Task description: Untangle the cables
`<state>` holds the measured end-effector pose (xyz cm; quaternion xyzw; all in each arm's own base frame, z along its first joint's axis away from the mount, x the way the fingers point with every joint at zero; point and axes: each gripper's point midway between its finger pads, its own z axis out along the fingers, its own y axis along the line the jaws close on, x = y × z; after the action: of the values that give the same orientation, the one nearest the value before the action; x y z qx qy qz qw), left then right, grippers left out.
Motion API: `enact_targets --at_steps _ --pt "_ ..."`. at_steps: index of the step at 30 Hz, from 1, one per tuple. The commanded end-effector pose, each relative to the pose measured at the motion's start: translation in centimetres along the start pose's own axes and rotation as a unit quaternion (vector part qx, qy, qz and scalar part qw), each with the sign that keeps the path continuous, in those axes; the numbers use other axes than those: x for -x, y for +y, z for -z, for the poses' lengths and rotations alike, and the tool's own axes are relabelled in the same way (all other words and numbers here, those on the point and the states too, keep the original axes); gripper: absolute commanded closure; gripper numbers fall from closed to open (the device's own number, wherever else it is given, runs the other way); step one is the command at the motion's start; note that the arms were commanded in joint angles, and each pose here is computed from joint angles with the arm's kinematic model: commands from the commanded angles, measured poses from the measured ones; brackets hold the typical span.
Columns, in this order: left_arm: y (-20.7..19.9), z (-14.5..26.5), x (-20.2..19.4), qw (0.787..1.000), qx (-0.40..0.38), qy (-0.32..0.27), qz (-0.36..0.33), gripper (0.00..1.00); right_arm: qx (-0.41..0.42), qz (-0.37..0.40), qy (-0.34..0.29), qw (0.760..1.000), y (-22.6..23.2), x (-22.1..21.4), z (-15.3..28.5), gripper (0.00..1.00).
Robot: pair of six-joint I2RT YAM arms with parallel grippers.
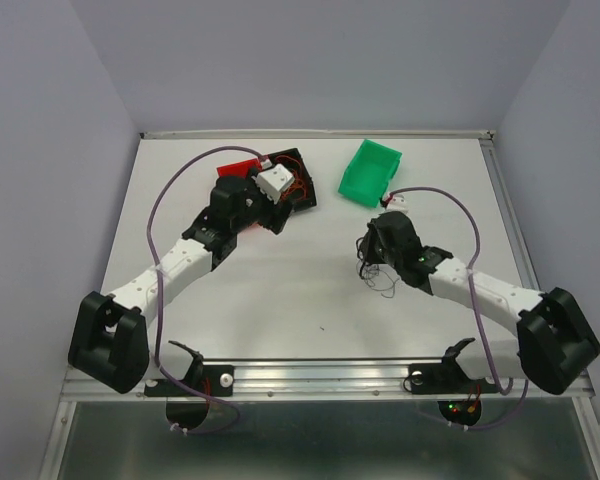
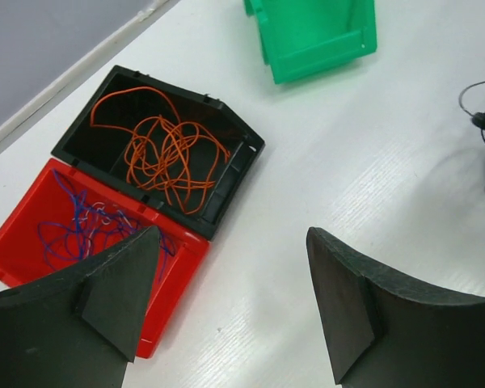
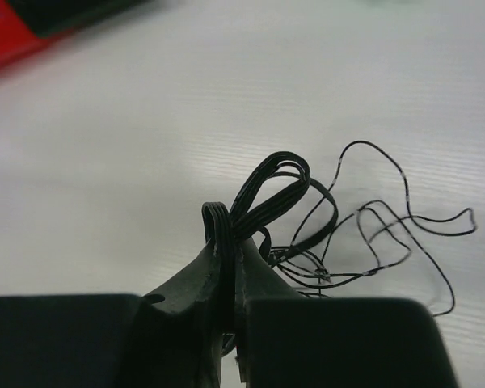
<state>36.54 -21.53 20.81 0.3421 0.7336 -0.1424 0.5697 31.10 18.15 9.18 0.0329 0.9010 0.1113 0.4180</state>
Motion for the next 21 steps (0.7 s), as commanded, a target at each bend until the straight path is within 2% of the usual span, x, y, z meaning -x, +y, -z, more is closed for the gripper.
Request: enact_targets --at_steps 1,5,12,14,21 --pt "-2.3 0.0 1.8 0.996 -0.060 -0.054 -0.024 0.16 0.187 0.000 -0.070 0.980 6.5 3.3 3.4 1.00" --pt "-3.6 -0.5 2.0 0.993 -0.085 -0.073 -0.027 0.14 0.224 -0.010 -0.106 0.969 7.5 4.9 5.2 0.99" --pt "-6.2 -1.4 1.6 0.984 -0.136 -0.110 -0.044 0.12 0.358 -0.022 -0.159 0.920 11.1 7.1 10.2 0.99" --pt "-7.4 -1.3 1.8 0.977 -0.155 -0.131 -0.058 0.12 0.373 -0.021 -0.166 0.913 11.5 7.6 11.2 0.99" --pt "-9.9 -1.5 0.4 0.969 -0.195 -0.134 -0.066 0.12 0.405 -0.025 -0.213 0.889 12.5 10.8 14.9 0.99"
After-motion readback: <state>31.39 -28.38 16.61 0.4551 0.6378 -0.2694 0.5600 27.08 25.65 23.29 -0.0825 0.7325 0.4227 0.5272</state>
